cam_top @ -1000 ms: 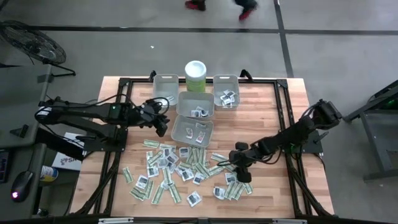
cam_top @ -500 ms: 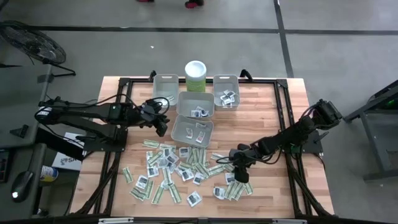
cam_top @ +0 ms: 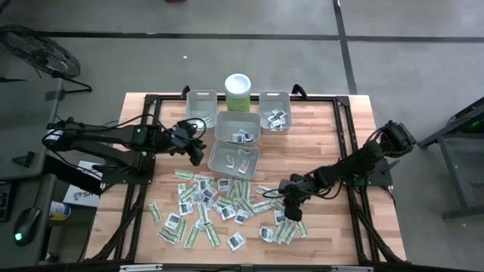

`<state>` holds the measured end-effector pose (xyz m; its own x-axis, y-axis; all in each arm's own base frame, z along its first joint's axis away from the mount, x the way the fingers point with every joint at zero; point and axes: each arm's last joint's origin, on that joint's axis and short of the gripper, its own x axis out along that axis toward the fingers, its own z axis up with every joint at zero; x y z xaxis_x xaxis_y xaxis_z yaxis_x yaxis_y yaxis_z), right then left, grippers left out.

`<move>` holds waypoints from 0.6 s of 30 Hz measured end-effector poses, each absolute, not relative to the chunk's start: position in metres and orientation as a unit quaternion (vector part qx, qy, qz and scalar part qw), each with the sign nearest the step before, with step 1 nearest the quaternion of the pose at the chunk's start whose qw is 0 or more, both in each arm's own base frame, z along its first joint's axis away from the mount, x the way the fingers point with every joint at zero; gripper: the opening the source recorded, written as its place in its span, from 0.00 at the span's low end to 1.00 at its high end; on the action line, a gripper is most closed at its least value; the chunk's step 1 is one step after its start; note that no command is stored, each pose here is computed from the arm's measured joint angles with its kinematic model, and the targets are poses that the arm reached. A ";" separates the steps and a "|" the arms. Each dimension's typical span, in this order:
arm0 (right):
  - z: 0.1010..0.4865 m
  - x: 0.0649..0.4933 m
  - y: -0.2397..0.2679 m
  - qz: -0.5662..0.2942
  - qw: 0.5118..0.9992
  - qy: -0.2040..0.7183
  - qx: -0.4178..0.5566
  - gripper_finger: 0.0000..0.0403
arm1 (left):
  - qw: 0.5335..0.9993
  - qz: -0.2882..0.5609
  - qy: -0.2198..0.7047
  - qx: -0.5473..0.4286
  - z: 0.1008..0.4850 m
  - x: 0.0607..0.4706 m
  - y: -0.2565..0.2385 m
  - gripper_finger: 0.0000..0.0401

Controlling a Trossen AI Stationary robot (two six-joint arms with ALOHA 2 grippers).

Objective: Pick & Place First Aid Supplies
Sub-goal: Put the bandage pack into the left bin

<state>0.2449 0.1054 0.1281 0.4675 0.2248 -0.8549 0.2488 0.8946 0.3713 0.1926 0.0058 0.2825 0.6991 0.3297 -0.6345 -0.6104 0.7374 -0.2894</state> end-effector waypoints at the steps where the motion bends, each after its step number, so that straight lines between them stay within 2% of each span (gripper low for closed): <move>1: 0.128 0.245 0.105 -0.007 0.825 0.516 0.229 0.09 | 0.888 0.265 0.284 -0.247 0.283 0.193 0.006 0.29; 5: 0.128 0.245 0.106 -0.005 0.824 0.517 0.231 0.01 | 0.888 0.265 0.284 -0.247 0.283 0.193 0.006 0.29; 18: 0.134 0.254 0.098 -0.005 0.816 0.508 0.276 0.00 | 0.888 0.264 0.284 -0.248 0.283 0.193 0.006 0.29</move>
<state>0.2539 0.0980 0.1344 0.4837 0.2724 -0.8317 0.2891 0.8473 0.4456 0.1927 0.0058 0.2826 0.6997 0.3283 -0.6346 -0.6093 0.7380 -0.2901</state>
